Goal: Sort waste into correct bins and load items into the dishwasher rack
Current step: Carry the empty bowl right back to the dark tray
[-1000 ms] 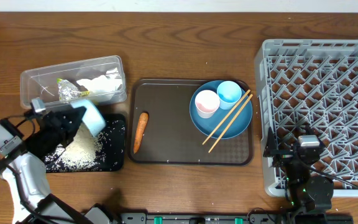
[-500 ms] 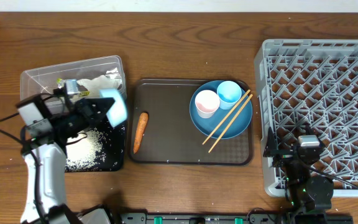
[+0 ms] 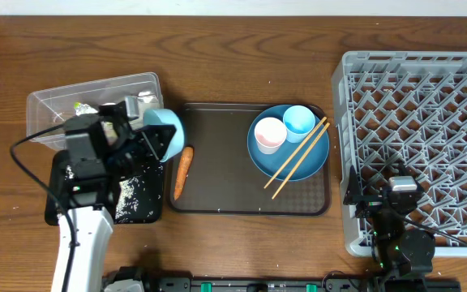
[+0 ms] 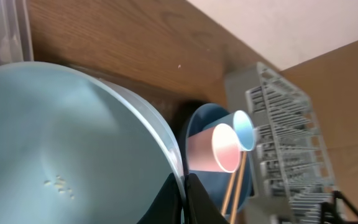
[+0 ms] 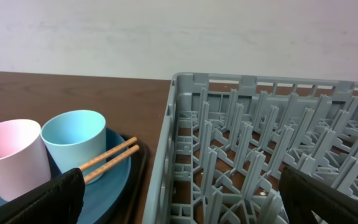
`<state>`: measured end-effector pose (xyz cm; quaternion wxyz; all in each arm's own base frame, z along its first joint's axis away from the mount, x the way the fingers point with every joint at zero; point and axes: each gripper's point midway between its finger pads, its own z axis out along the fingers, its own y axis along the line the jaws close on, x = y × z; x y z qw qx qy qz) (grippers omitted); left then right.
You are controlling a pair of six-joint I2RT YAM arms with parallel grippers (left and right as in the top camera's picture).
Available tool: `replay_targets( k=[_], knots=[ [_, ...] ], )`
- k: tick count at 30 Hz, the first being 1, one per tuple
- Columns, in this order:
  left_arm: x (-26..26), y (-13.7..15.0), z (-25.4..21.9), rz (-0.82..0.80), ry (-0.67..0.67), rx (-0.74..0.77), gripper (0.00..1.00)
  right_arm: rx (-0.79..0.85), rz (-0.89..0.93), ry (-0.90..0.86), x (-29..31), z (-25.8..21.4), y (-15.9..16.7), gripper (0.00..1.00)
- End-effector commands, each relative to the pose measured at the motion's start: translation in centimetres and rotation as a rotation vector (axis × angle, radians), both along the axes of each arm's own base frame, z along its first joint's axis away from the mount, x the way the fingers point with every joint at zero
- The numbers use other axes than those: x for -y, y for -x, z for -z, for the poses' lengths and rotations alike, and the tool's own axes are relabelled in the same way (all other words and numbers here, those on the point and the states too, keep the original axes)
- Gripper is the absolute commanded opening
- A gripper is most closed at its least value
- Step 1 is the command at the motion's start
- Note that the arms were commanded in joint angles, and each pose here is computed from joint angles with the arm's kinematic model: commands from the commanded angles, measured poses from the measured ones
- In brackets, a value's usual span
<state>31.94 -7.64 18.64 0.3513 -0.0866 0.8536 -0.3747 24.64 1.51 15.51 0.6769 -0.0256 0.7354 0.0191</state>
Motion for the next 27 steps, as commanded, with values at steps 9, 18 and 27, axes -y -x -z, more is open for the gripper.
replay_targets(
  k=[9, 18, 27],
  knots=[
    [3.6, 0.3, 0.7, 0.026, -0.108, -0.004, 0.06, -0.007, 0.01, -0.013, 0.2, 0.2, 0.0, 0.99],
    [4.5, 2.2, 3.5, 0.029, -0.223, -0.111, 0.06, -0.007, 0.01, -0.013, 0.2, 0.2, 0.0, 0.99],
    [4.4, 4.7, 6.0, 0.074, -0.349, -0.202, 0.06, -0.007, 0.01, -0.013, 0.2, 0.2, 0.0, 0.99]
  ],
)
